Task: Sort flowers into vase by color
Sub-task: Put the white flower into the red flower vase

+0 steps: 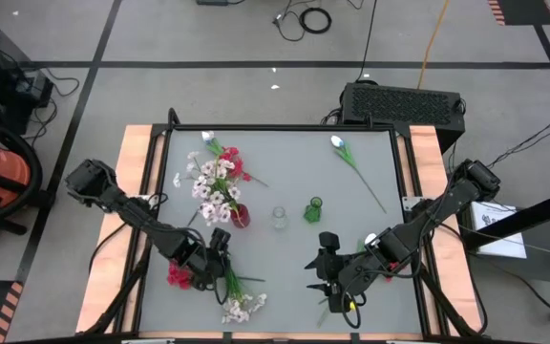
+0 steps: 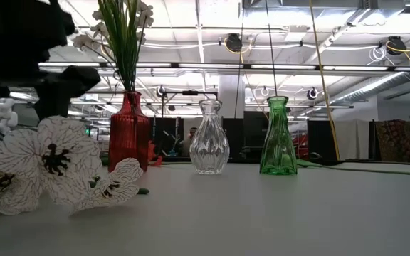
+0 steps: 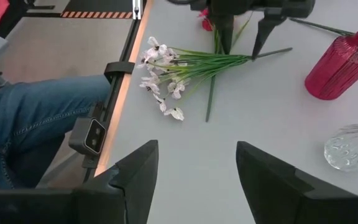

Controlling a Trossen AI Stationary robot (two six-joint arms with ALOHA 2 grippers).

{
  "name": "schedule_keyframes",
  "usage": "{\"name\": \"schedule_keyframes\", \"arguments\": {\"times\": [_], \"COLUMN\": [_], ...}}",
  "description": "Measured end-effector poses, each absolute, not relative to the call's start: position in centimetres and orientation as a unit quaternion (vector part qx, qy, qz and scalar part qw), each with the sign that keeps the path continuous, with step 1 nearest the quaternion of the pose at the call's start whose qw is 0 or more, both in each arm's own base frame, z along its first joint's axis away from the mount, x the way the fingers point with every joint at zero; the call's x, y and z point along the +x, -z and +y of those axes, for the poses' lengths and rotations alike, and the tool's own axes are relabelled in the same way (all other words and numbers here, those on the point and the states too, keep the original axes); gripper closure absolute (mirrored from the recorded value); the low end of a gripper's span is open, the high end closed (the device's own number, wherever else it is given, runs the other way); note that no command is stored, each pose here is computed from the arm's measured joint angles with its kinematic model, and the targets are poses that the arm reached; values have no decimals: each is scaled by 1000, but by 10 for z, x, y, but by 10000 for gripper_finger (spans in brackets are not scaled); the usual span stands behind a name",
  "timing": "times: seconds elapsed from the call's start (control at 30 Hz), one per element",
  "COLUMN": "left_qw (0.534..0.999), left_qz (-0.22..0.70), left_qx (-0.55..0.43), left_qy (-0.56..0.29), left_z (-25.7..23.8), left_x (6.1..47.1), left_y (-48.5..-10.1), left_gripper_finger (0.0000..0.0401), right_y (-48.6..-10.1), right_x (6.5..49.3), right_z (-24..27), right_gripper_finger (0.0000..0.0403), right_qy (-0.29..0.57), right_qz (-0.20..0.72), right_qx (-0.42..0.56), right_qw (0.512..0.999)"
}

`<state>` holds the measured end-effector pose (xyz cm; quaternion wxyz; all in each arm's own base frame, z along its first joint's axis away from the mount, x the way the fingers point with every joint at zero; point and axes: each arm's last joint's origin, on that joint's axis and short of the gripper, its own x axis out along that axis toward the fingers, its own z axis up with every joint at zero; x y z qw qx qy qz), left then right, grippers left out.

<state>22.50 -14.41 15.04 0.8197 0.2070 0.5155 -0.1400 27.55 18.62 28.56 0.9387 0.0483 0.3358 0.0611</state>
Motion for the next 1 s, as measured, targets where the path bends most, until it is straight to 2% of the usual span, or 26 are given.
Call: {"name": "schedule_keyframes", "arguments": {"times": [0.17,0.27,0.4,0.53,0.67,0.83,1.0], "left_qw": [807,804,807,810,818,837,874], "left_qz": [528,531,527,522,515,499,434], "left_qx": [226,228,226,233,229,200,172], "left_qy": [138,138,139,134,114,102,136], "left_z": [-145,-146,-147,-150,-155,-162,-177], "left_x": [229,230,230,230,232,231,222], "left_y": [-136,-134,-134,-136,-151,-182,-227], "left_gripper_finger": [162,181,240,315,382,374,377], "right_y": [-286,-286,-286,-286,-288,-290,-291], "right_x": [276,276,276,276,278,282,284], "right_z": [186,186,186,186,186,183,179], "right_gripper_finger": [195,195,195,195,195,195,195], "right_qy": [-61,-61,-62,-61,-65,-53,-16], "right_qz": [336,336,335,330,318,304,289], "right_qx": [48,47,44,44,40,37,13], "right_qw": [939,939,939,941,945,950,957]}}
